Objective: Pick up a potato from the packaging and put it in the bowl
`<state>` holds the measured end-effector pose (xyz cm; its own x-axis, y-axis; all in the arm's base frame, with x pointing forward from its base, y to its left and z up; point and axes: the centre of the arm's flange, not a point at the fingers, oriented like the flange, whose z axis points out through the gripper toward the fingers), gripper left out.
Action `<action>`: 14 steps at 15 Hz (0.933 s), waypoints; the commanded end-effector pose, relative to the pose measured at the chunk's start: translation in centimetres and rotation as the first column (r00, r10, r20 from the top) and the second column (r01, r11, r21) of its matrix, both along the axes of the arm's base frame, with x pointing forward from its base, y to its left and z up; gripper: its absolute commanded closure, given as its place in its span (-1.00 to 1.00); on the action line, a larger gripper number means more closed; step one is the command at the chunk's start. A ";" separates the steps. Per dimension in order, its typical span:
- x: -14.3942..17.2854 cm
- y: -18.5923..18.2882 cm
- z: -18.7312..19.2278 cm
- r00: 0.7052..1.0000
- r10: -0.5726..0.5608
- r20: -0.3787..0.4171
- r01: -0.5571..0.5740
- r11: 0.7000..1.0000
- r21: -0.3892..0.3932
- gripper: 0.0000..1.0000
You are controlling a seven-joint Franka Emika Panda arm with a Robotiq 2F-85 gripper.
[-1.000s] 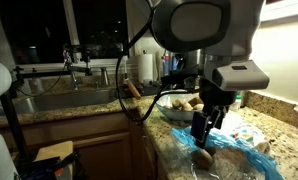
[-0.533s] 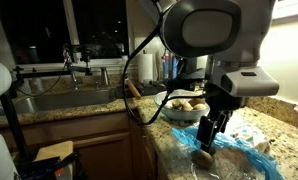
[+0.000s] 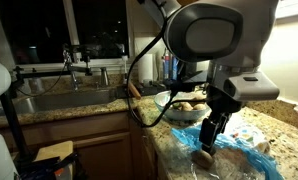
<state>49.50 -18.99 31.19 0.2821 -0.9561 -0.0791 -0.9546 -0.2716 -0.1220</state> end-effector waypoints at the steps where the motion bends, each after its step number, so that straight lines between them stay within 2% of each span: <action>1: 0.7 -0.3 -0.6 1.000 -0.005 -0.027 0.006 1.000 0.006 -1.00; 9: 3.1 -0.2 -4.3 0.994 0.032 -0.103 -0.028 0.999 0.045 -1.00; 14: 3.9 -0.2 -4.8 0.990 0.053 -0.132 -0.042 0.996 0.082 -1.00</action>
<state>52.75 -18.82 26.05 0.3011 -0.9417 -0.1501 -0.9533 -0.3014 -0.0213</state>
